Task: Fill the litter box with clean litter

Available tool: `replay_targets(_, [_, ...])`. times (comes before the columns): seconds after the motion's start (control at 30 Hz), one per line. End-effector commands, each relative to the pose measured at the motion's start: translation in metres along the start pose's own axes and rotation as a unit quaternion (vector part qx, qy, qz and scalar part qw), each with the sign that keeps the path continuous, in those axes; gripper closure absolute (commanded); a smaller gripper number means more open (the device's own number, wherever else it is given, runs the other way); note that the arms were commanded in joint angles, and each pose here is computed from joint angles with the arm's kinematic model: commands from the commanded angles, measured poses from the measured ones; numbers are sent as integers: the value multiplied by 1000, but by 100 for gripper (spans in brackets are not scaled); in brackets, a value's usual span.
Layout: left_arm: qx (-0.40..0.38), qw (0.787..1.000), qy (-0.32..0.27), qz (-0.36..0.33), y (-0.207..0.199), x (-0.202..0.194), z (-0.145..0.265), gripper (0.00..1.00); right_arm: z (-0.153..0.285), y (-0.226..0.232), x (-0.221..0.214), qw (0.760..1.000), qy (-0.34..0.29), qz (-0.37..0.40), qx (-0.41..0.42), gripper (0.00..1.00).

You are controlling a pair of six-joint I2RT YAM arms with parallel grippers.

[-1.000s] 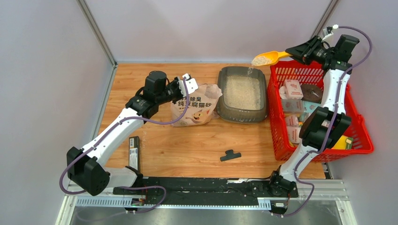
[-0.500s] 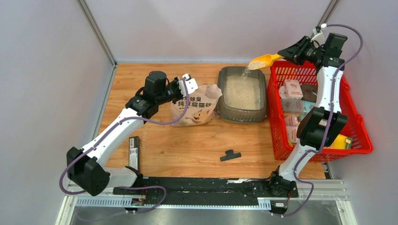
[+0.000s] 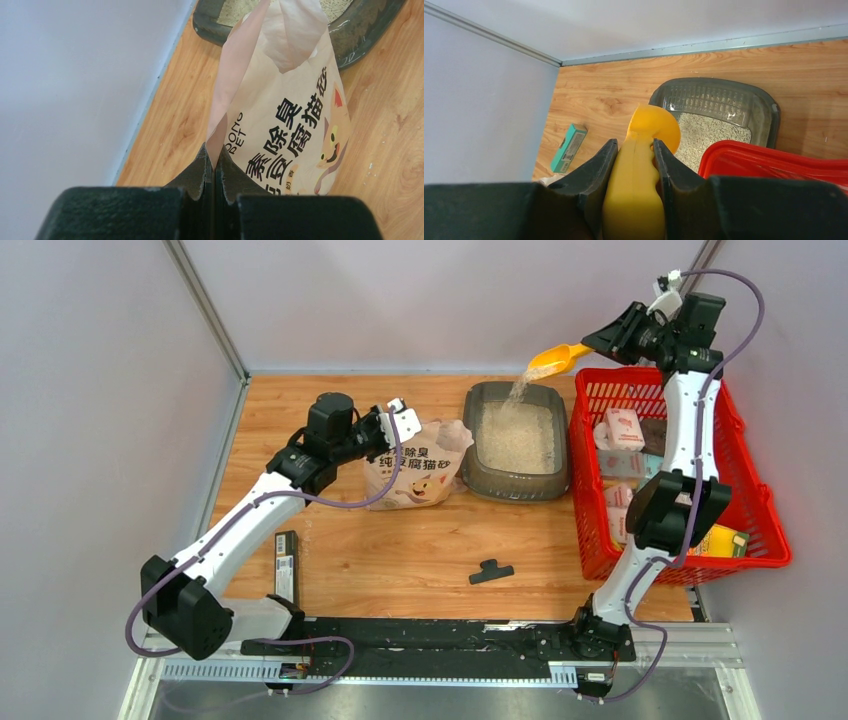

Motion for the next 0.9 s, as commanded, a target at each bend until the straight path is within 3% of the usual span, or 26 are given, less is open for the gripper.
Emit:
replay_targets(0.0, [90, 988, -114, -54, 45, 65, 28, 100, -9, 16, 1, 998, -5, 63, -8, 100])
replay_targets(0.23, [91, 988, -115, -50, 42, 62, 31, 100, 4, 28, -20, 989, 11, 141, -45, 100])
replay_targets(0.3, [92, 988, -118, -47, 42, 63, 32, 100, 14, 41, -29, 973, 15, 224, -59, 100])
replay_targets(0.43, [88, 988, -122, -41, 40, 63, 31, 100, 27, 59, -51, 948, 29, 306, -78, 100])
replay_targets(0.7, [85, 987, -128, -34, 40, 64, 25, 100, 36, 67, -56, 948, 26, 308, -77, 100])
replay_targets(0.87, [87, 987, -130, -28, 39, 65, 29, 100, 43, 89, -68, 954, 35, 295, -33, 100])
Point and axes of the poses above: each gripper's point midway between its finger pads, its own z axis back along the fingers, its own y axis along the line the jaws close on, x = y × z, the point moved 3 cm from there along z, back along the fingers, and after that the axes turned 6 degrees about -z, right-handed, at the moved point
